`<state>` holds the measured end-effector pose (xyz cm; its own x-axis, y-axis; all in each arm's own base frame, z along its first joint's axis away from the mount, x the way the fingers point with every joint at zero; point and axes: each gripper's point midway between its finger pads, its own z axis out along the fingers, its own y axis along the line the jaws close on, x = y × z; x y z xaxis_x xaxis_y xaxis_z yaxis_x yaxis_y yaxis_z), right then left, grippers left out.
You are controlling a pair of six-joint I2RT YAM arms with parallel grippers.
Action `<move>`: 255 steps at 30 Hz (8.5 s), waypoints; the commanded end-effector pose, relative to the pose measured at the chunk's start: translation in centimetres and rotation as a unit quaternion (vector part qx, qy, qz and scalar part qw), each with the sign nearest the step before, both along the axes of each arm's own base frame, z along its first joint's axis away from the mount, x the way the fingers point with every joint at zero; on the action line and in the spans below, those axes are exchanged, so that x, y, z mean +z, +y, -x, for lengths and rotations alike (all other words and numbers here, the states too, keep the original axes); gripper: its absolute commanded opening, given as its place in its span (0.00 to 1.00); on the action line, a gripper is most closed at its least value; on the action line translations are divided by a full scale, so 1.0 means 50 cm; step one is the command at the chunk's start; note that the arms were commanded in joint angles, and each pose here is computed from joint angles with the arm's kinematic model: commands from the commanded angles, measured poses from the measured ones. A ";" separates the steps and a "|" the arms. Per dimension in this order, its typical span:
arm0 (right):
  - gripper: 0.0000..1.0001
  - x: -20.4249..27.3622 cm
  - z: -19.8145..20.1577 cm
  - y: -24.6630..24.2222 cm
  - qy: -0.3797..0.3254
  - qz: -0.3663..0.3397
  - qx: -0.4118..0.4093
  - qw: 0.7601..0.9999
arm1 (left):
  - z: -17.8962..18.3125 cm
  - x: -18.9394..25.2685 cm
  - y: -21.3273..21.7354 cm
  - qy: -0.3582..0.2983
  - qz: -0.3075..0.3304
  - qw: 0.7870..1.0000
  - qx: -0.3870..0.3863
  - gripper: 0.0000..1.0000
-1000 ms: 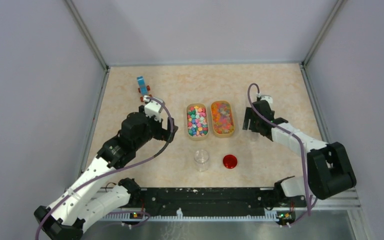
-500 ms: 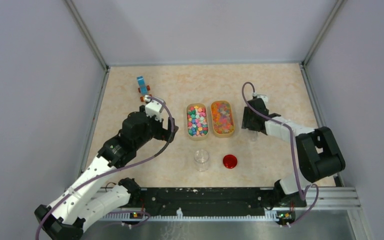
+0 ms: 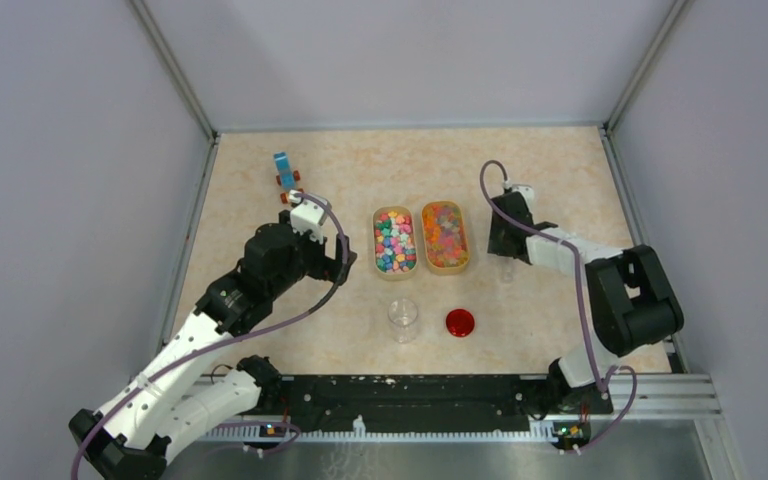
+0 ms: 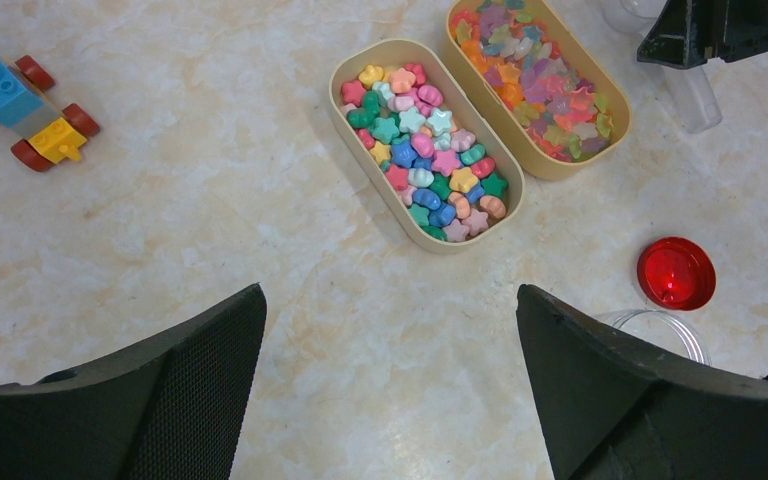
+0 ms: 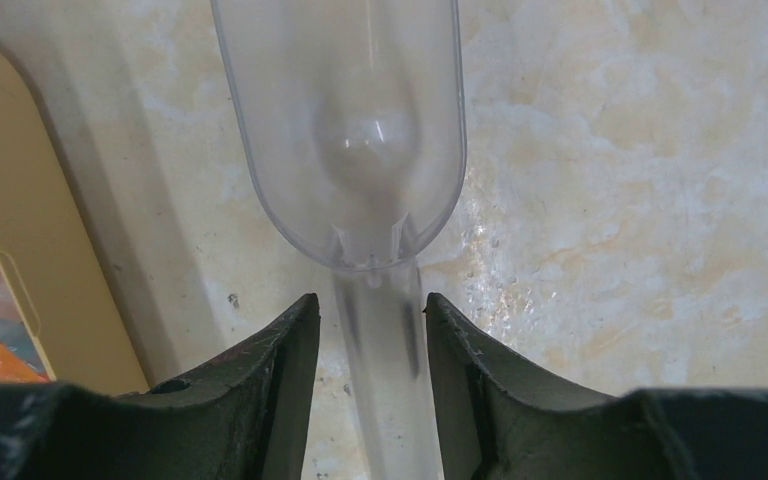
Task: Pack the candies
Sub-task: Pick up the spatula from the center of the board, then adjust the spatula, then scoop the fake candies from the storage box.
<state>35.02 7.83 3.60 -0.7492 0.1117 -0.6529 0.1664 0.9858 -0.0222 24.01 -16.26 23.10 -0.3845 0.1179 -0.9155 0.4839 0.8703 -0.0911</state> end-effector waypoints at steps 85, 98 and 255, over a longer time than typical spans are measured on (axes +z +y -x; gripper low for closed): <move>0.00 0.464 0.404 0.396 -0.181 0.151 0.665 0.709 | 0.155 0.082 -0.112 0.229 0.302 0.895 -0.237 0.91; 0.00 0.460 0.414 0.406 -0.169 0.161 0.674 0.701 | 0.155 0.070 -0.108 0.228 0.294 0.899 -0.231 0.55; 0.00 0.155 0.139 0.224 0.240 0.097 0.259 0.931 | 0.166 0.020 -0.046 0.074 0.204 0.961 -0.169 0.99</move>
<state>26.29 18.42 11.02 -0.8747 -0.4591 -0.1551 -0.4408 0.8868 -0.1389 15.59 -18.33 23.46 -0.5438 -0.0873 -0.8347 0.6699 0.5539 -0.4944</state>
